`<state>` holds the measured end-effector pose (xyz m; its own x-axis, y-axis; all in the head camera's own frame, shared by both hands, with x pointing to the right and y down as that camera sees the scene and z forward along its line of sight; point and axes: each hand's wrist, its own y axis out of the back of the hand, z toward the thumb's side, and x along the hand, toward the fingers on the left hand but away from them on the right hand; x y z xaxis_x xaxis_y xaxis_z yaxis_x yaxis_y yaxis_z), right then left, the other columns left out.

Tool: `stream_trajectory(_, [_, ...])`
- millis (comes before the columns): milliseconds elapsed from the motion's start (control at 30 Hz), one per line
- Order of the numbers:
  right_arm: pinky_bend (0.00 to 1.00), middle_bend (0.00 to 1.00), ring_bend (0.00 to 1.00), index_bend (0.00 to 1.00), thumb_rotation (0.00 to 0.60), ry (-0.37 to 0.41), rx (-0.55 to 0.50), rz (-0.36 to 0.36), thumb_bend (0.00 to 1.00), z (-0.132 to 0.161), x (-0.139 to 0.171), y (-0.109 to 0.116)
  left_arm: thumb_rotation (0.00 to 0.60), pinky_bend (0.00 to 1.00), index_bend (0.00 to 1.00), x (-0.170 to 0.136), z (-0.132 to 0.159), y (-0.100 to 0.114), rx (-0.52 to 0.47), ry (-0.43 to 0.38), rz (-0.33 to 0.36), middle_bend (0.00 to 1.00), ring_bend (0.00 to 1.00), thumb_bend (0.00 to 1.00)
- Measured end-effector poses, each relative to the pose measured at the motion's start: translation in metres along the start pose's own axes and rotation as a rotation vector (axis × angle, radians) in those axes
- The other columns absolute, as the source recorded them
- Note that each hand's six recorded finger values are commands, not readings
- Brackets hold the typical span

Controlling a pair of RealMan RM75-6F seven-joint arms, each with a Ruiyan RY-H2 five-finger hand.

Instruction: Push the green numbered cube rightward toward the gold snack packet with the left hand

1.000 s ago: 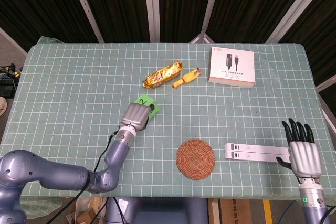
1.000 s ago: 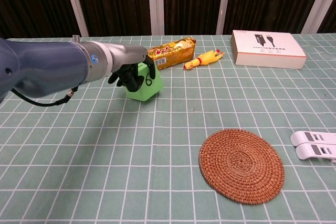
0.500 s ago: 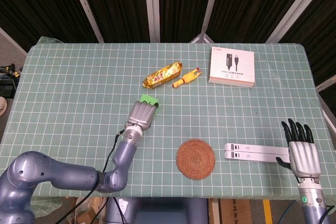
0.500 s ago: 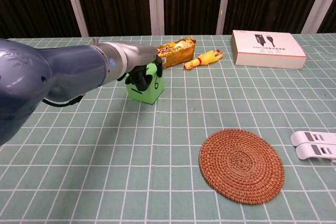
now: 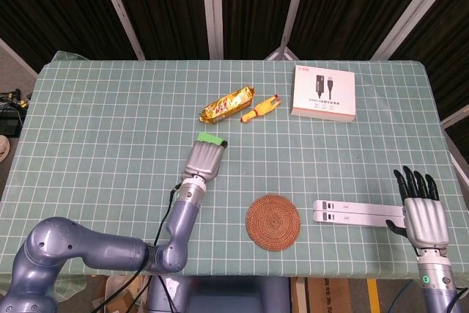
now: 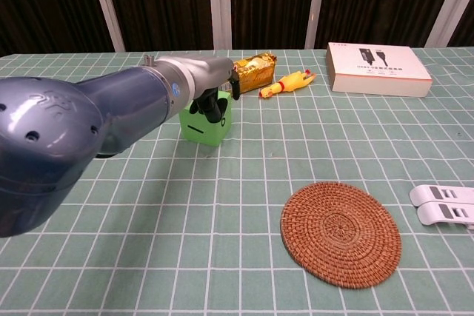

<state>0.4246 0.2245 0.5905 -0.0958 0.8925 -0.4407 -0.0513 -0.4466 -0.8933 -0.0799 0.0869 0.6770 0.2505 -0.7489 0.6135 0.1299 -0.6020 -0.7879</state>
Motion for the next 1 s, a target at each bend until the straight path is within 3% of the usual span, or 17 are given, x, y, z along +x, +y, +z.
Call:
stream_trajectory(167, [0.00,0.00,0.00,0.05,0.600,0.000,0.000,-0.002,0.07,0.000,0.000,0.000,0.600,0.72,0.28,-0.002,0.001,0.006,-0.014,-0.007,0.054,0.81,0.70,0.82])
stream_trajectory(267, [0.00,0.00,0.00,0.05,0.600,-0.001,0.001,-0.003,0.07,0.000,0.000,0.000,0.600,0.72,0.29,-0.005,0.004,0.014,-0.067,-0.031,0.083,0.75,0.66,0.75])
stream_trajectory(400, [0.00,0.00,0.00,0.05,0.600,-0.001,0.005,0.000,0.07,0.000,0.000,0.000,0.600,0.70,0.29,-0.019,0.007,0.032,-0.182,-0.090,0.125,0.60,0.53,0.60])
stream_trajectory(567, [0.00,0.00,0.00,0.05,0.600,0.003,0.010,0.002,0.07,0.002,0.001,-0.001,0.600,0.49,0.29,-0.042,-0.009,0.062,-0.249,-0.124,0.142,0.38,0.27,0.50])
stream_trajectory(800, [0.00,0.00,0.00,0.05,0.600,-0.001,0.013,-0.006,0.07,0.004,0.002,0.000,0.600,0.35,0.28,-0.079,-0.078,0.114,-0.149,-0.024,0.244,0.28,0.16,0.41])
stream_trajectory(1000, [0.00,0.00,0.00,0.05,0.600,0.001,0.015,-0.002,0.07,0.004,0.003,0.000,0.600,0.30,0.26,-0.108,-0.124,0.123,-0.012,0.043,0.382,0.24,0.12,0.38])
